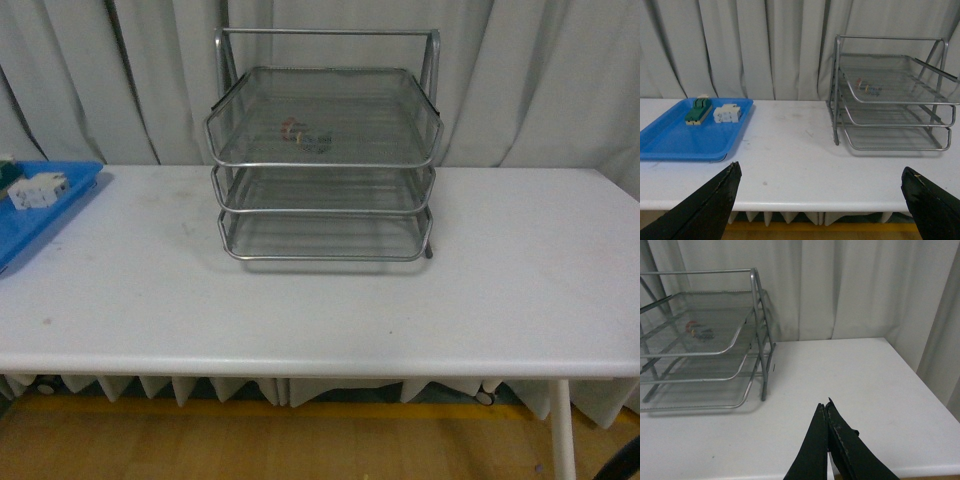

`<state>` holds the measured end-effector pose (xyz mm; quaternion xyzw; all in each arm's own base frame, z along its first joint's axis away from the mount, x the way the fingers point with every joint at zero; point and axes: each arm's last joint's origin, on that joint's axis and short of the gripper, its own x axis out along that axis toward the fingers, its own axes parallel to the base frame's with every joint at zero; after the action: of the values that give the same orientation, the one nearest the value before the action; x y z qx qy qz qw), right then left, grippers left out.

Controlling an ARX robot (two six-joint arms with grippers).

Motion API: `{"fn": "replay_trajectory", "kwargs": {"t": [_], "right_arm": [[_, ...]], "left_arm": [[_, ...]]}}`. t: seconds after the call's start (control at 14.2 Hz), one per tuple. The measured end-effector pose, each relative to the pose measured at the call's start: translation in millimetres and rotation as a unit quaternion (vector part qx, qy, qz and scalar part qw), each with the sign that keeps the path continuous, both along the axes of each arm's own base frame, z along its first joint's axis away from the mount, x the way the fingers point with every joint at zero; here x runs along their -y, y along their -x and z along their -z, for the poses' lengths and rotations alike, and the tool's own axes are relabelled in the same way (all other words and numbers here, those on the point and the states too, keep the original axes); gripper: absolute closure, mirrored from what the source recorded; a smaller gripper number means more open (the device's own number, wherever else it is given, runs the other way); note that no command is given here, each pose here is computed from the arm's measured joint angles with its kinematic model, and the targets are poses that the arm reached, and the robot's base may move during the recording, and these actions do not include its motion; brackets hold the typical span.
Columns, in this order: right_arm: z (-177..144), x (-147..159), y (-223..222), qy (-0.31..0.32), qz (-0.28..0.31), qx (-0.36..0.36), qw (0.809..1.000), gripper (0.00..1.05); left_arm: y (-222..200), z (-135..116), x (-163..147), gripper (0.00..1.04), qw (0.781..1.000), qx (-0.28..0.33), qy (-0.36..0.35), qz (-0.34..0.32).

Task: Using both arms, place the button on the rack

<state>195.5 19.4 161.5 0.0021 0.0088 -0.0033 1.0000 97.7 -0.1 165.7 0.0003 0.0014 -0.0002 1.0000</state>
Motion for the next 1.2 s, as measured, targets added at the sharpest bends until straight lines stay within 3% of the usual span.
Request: {"fn": "replay_trajectory", "kwargs": {"t": [0.35, 1.2], "right_arm": [[-0.5, 19.9, 33.8, -0.001, 0.003, -0.001, 1.0, 1.03], [-8.7, 20.1, 73.7, -0.001, 0.001, 0.014, 1.0, 1.03]], "left_arm": [[0.0, 0.0, 0.0, 0.07, 1.0, 0.0, 0.0, 0.0], [0.0, 0.0, 0.0, 0.07, 1.0, 0.0, 0.0, 0.0]]}}
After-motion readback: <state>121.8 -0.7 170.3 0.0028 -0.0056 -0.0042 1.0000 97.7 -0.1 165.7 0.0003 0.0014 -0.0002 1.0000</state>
